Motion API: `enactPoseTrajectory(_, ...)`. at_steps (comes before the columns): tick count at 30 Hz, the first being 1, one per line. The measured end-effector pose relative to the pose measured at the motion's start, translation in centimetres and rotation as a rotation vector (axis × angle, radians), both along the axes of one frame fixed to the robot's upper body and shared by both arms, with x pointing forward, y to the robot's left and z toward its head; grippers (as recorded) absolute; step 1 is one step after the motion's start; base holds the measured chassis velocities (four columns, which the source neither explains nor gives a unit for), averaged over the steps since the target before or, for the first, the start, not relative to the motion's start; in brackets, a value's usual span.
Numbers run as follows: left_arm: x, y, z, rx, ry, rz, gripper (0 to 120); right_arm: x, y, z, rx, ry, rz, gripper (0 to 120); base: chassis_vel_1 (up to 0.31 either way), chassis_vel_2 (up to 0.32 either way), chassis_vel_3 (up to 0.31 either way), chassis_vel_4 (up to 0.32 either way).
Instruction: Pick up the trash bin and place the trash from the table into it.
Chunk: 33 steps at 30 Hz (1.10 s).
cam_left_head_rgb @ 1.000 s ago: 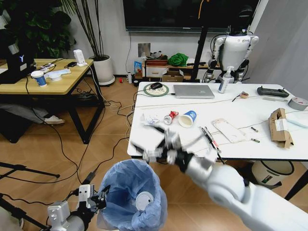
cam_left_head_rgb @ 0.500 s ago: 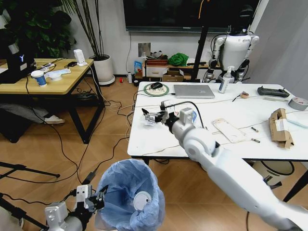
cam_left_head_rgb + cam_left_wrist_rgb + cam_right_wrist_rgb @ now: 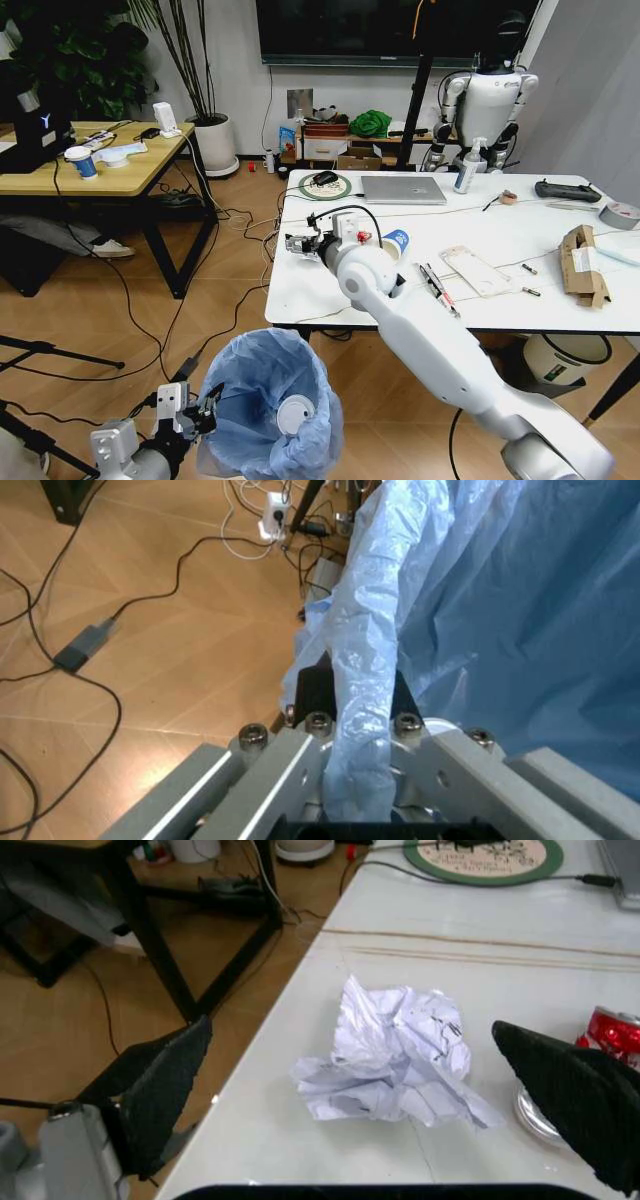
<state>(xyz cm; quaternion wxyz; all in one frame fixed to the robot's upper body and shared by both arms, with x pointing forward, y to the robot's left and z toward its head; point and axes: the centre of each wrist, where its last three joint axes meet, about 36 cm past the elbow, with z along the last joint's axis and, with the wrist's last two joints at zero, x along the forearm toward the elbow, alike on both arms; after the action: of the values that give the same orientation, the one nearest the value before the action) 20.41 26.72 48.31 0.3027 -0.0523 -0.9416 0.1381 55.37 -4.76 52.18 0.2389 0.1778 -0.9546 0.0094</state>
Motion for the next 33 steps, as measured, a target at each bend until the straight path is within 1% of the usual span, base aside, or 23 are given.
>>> enactPoseTrajectory(4,-0.1,0.0,0.0,0.000,0.001,0.000,0,1.2,0.1,-0.8,-0.025,0.028,-0.019,100,0.000,0.000,0.000,0.000)
enactPoseTrajectory(9,-0.2,0.0,0.1,0.006,0.003,-0.001,0,2.2,0.3,-0.8,-0.045,0.047,-0.031,100,0.000,0.000,0.000,0.000)
enactPoseTrajectory(15,-0.2,0.1,0.2,0.015,0.004,-0.004,0,3.5,1.3,-0.2,-0.052,0.051,-0.046,100,0.000,0.000,0.000,0.000)
enactPoseTrajectory(21,-0.2,0.1,0.2,0.014,0.003,-0.003,0,4.5,2.5,-0.5,-0.078,0.066,-0.075,100,0.000,0.000,0.000,0.000)
enactPoseTrajectory(27,-0.3,0.0,0.1,0.012,0.003,-0.001,0,5.5,3.0,-1.3,-0.100,0.092,-0.095,100,0.000,0.000,0.000,0.000)
enactPoseTrajectory(33,-0.3,0.0,0.2,0.012,0.002,0.000,0,5.7,3.3,-3.5,-0.132,0.135,-0.109,100,0.000,0.000,0.000,0.000)
